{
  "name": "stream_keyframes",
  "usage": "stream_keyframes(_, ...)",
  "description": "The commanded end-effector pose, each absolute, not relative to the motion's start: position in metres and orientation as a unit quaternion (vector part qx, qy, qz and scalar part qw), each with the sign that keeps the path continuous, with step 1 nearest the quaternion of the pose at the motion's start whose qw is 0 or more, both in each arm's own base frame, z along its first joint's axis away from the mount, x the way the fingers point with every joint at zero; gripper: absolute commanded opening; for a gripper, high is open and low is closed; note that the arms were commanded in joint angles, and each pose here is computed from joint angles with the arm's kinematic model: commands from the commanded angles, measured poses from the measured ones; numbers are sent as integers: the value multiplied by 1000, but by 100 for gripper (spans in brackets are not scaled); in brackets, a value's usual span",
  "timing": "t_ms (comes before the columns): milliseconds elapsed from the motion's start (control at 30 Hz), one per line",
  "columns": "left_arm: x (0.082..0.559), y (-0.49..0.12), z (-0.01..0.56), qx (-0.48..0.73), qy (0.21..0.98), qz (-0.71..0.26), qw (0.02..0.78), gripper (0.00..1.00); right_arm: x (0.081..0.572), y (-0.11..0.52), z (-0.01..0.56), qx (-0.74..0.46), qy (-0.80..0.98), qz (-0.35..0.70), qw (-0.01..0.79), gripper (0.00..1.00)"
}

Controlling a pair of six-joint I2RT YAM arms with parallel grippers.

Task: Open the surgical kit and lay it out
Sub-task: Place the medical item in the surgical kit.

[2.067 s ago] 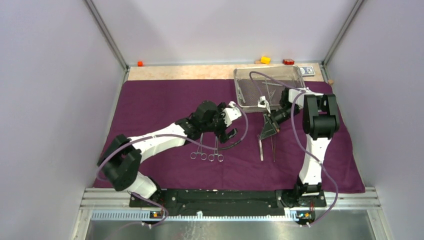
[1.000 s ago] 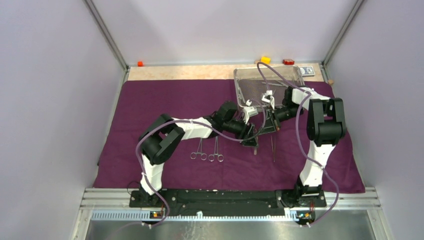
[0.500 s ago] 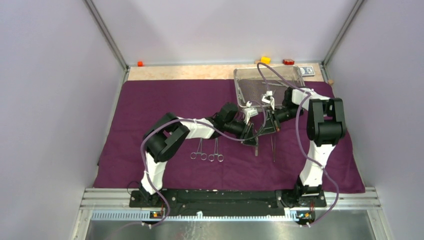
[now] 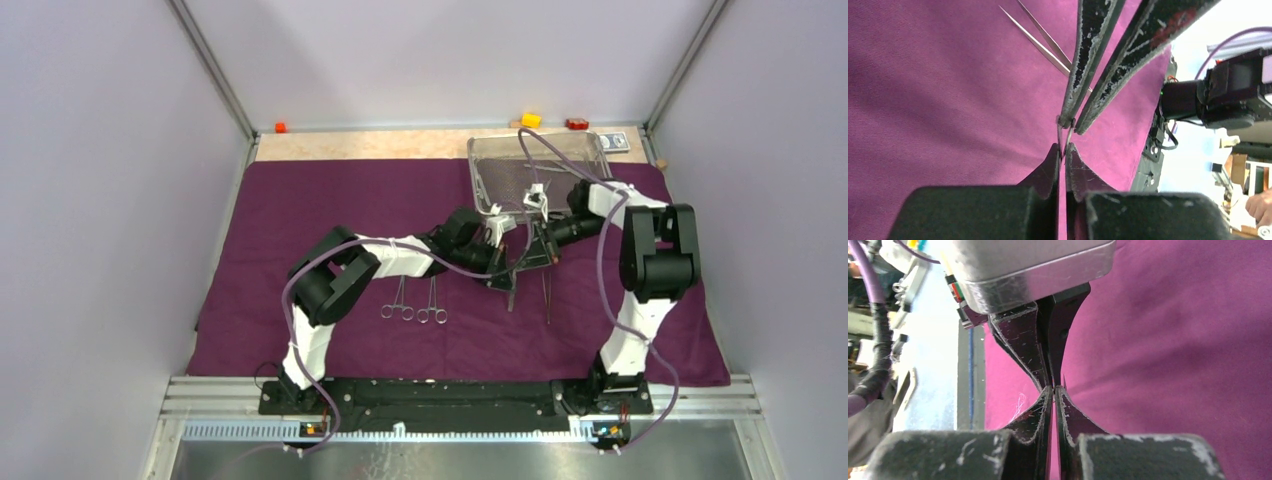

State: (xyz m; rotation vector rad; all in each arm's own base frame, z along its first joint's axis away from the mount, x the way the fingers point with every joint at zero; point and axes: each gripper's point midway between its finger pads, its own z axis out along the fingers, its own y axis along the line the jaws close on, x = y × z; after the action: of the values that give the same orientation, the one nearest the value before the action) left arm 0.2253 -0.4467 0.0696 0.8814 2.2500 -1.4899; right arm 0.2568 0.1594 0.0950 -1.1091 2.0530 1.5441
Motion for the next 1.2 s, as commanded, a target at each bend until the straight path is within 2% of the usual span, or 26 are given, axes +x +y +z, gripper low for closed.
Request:
stream_keyframes(0,239,-449,96,279,812,-480,178,0,285,150,105,-389,749,484,230,6)
stream_keyframes(67,242,-449,96,277,825,-457,183,0,293,144,106,-372,765,467,240,12)
stream_keyframes(100,244,-448,95,275,835,-440,184,0,295,143,106,-359,776,460,240,19)
stream_keyframes(200,246,-444,92,265,858,-400,183,0,304,136,107,-340,794,431,261,27)
stream_keyframes(467,250,-437,83,218,905,-308,196,0,320,115,117,-254,843,363,305,41)
stream_keyframes(733,239,-455,85,199,919,-272,205,0,325,86,121,-195,871,308,328,43)
stream_keyframes(1000,229,-476,88,129,945,-235,189,18,331,51,135,-143,881,261,368,42)
stream_keyframes(1167,216,-495,79,117,951,-219,182,18,333,31,144,-118,877,244,396,42)
